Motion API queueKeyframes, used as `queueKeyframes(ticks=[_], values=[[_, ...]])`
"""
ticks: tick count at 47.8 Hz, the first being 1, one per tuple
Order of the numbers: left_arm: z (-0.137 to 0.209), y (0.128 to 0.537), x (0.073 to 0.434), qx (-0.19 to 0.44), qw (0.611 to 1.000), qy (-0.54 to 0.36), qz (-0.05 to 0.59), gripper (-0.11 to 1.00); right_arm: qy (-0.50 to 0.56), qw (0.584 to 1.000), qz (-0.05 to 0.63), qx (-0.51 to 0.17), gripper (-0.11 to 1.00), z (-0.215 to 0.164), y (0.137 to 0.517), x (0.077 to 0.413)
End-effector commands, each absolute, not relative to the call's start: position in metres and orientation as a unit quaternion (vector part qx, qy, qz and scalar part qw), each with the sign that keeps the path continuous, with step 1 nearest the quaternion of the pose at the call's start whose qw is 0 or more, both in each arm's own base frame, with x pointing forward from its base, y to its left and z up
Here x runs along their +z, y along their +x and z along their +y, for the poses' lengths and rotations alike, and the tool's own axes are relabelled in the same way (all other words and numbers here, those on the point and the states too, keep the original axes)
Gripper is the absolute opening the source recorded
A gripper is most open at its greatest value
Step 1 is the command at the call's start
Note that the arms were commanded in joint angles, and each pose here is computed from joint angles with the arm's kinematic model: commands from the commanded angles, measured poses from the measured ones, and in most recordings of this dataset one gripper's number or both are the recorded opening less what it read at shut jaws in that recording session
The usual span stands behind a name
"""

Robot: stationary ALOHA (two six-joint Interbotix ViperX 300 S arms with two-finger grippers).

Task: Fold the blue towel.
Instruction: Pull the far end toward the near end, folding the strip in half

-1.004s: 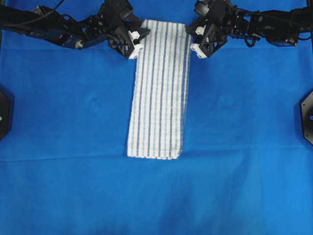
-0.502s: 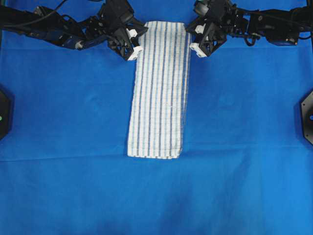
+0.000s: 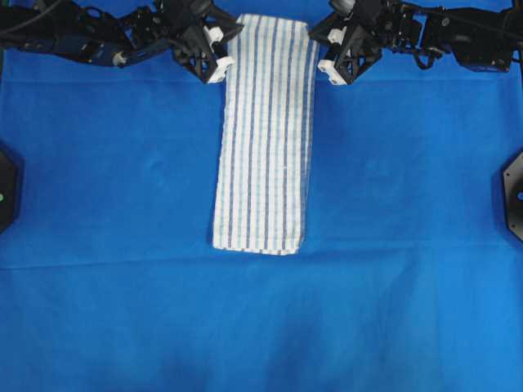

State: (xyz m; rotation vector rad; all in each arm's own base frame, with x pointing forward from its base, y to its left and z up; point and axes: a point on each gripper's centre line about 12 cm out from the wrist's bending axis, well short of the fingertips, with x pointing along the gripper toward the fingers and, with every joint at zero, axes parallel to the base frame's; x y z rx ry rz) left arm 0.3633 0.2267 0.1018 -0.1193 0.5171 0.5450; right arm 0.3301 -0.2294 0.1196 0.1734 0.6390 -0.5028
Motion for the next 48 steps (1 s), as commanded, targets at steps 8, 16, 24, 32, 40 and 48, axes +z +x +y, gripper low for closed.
queueKeyframes(ticks=[8,16,24,32,40,48], values=[[0.206,0.358,0.120,0.249,0.935,-0.052,0.248,0.04,0.073,0.927,0.292,-0.225,0.02,-0.207,0.333,0.140],[0.180,0.351,0.121,0.226,0.939,-0.047,0.256,0.04,0.071,0.935,0.294,-0.188,0.02,-0.169,0.333,0.143],[0.142,0.352,0.127,0.184,0.948,-0.036,0.256,0.04,0.068,0.942,0.295,-0.143,0.02,-0.126,0.338,0.146],[0.096,0.356,0.128,0.128,0.957,-0.028,0.260,0.04,0.069,0.942,0.310,-0.106,0.02,-0.089,0.342,0.144],[0.050,0.354,0.121,0.071,0.959,-0.019,0.274,0.04,0.071,0.939,0.329,-0.075,0.02,-0.057,0.346,0.141],[0.015,0.355,0.118,0.029,0.960,-0.020,0.279,0.04,0.074,0.935,0.343,-0.047,0.02,-0.027,0.347,0.138]])
